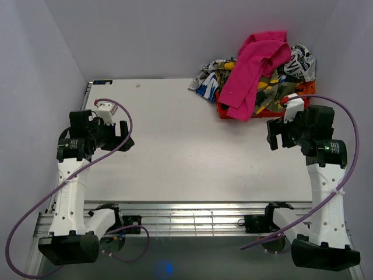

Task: Fold and stack the trousers
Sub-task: Grab the trousers from the pile

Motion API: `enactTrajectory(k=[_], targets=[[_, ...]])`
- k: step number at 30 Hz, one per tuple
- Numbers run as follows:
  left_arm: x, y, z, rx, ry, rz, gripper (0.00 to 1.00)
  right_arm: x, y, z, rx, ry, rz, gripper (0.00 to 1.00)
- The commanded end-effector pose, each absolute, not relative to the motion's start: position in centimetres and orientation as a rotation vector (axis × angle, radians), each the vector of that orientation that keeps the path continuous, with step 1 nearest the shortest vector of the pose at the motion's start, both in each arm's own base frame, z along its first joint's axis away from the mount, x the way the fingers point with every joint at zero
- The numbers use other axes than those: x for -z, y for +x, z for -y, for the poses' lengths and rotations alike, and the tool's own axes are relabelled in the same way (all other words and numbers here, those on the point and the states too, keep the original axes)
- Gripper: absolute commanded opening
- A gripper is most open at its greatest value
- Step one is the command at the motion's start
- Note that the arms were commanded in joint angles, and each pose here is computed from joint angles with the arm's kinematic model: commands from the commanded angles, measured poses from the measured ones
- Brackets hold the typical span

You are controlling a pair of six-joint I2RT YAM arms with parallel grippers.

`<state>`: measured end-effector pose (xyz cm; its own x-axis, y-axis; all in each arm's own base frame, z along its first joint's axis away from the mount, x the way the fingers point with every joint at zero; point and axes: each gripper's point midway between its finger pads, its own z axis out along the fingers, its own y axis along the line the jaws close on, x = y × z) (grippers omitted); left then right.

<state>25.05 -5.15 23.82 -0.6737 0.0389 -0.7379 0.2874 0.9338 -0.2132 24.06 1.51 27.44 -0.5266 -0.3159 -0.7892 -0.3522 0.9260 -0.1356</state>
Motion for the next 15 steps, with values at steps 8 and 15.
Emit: enactTrajectory(k=[8, 15], targets=[[-25.8, 25.2, 6.5, 0.485, 0.274, -2.219, 0.98, -35.3, 33.1, -0.6, -0.015, -0.344, -2.012, 0.90], [-26.0, 25.0, 7.3, 0.540, 0.306, -2.209, 0.98, -41.7, 42.9, -0.1, -0.031, -0.277, -1.847, 0.90]])
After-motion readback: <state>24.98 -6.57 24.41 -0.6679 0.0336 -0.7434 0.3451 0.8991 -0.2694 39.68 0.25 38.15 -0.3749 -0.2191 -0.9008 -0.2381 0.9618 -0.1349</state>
